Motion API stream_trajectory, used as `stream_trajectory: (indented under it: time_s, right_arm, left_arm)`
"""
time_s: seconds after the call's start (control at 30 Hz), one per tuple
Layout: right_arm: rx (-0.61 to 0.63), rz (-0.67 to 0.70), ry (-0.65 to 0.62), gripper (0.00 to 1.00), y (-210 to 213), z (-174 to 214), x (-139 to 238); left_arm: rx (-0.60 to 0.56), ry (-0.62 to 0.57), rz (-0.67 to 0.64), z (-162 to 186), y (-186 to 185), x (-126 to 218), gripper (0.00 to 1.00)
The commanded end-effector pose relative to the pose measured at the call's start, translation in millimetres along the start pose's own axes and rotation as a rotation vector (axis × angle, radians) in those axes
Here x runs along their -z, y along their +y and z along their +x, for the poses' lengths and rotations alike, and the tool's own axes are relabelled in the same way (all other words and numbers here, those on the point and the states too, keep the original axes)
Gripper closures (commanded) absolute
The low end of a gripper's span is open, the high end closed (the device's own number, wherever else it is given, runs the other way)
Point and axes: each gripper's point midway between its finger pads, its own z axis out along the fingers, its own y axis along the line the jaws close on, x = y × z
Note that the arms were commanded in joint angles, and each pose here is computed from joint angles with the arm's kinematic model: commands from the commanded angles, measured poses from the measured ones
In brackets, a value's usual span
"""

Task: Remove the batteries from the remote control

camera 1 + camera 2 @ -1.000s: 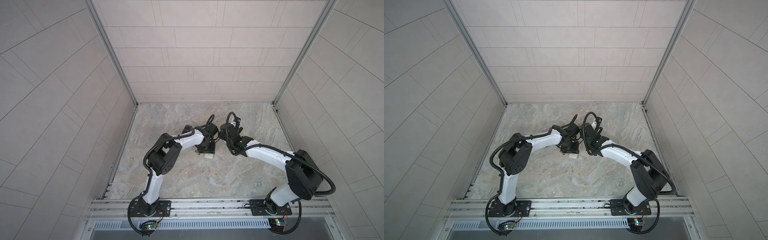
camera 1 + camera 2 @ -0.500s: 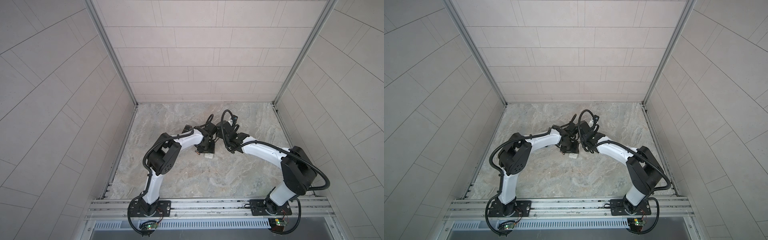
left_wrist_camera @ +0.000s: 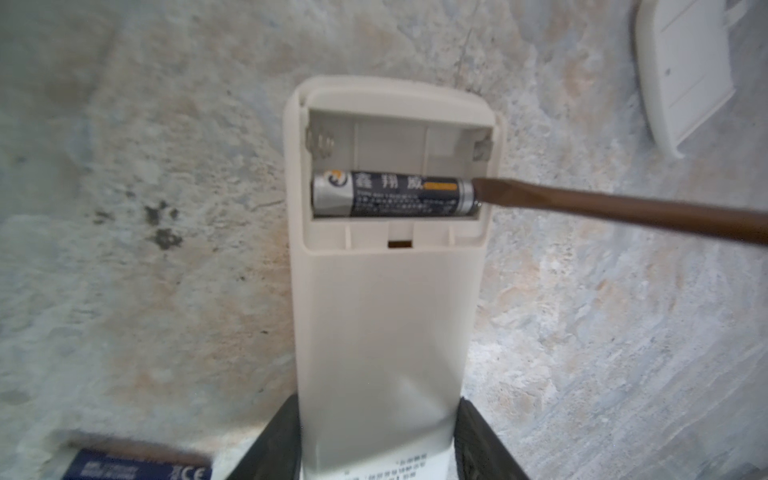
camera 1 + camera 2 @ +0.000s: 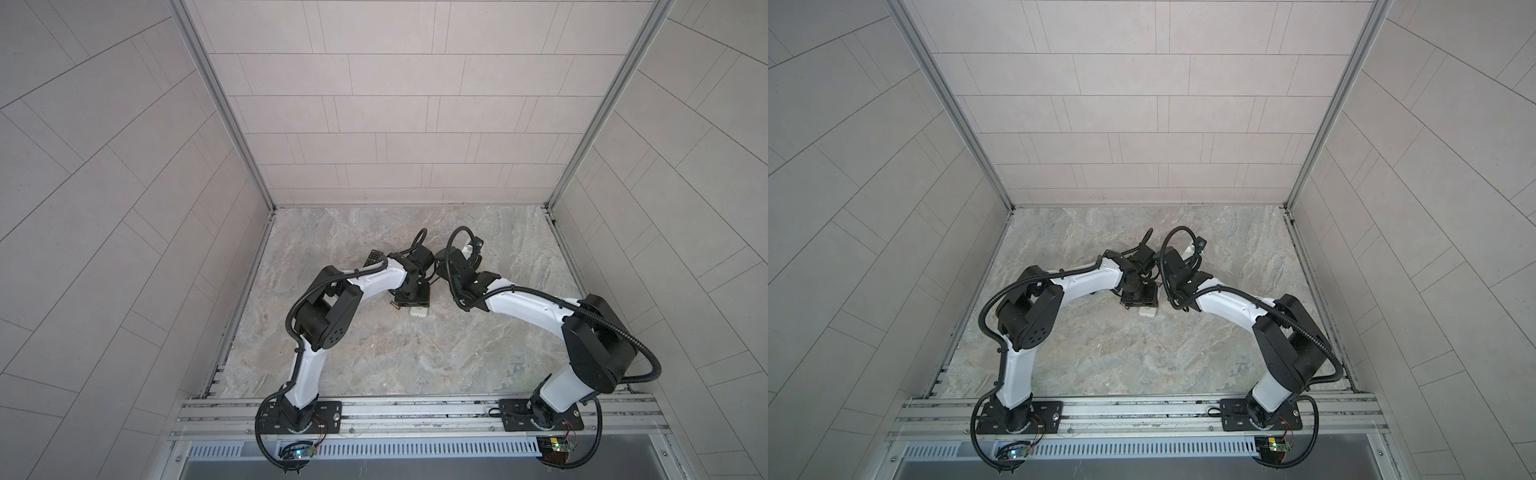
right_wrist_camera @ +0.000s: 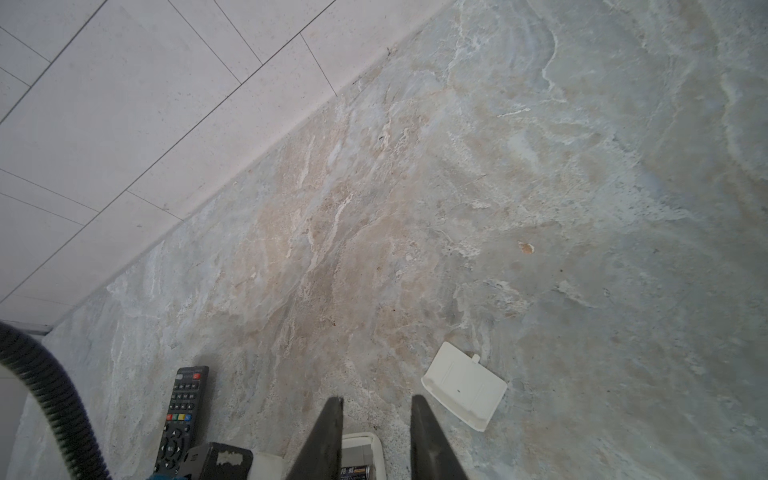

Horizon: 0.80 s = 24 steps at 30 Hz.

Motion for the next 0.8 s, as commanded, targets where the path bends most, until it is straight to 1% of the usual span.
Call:
stream_trajectory:
  time_s: [0.0, 0.1, 0.37, 0.53, 0.77]
  right_arm:
    - [-0.043, 0.021, 0.160, 1.00, -26.2, 52.4, -15.1]
    - [-0.088, 0.006, 0.168, 1.00, -31.2, 54.2, -18.4]
    - [-0.120, 0.000, 0.159, 1.00, -40.8, 45.8, -18.8]
    - [-0.152, -0.015, 0.204, 1.00, -43.4, 52.1, -20.4]
    - [-0.141, -0.007, 0.196, 1.00, -45.8, 40.3, -9.1]
  left_arm:
    - [-0.001, 0.071, -0.024, 19.5, 8.8, -18.4, 0.59]
    - [0.006, 0.081, -0.020, 20.2, 10.0, -20.9, 0.59]
    - [0.018, 0.088, -0.016, 20.1, 11.5, -22.8, 0.60]
    - [0.022, 0.092, -0.013, 20.7, 12.0, -23.1, 0.60]
    - [0.043, 0.097, 0.001, 21.2, 16.1, -22.9, 0.60]
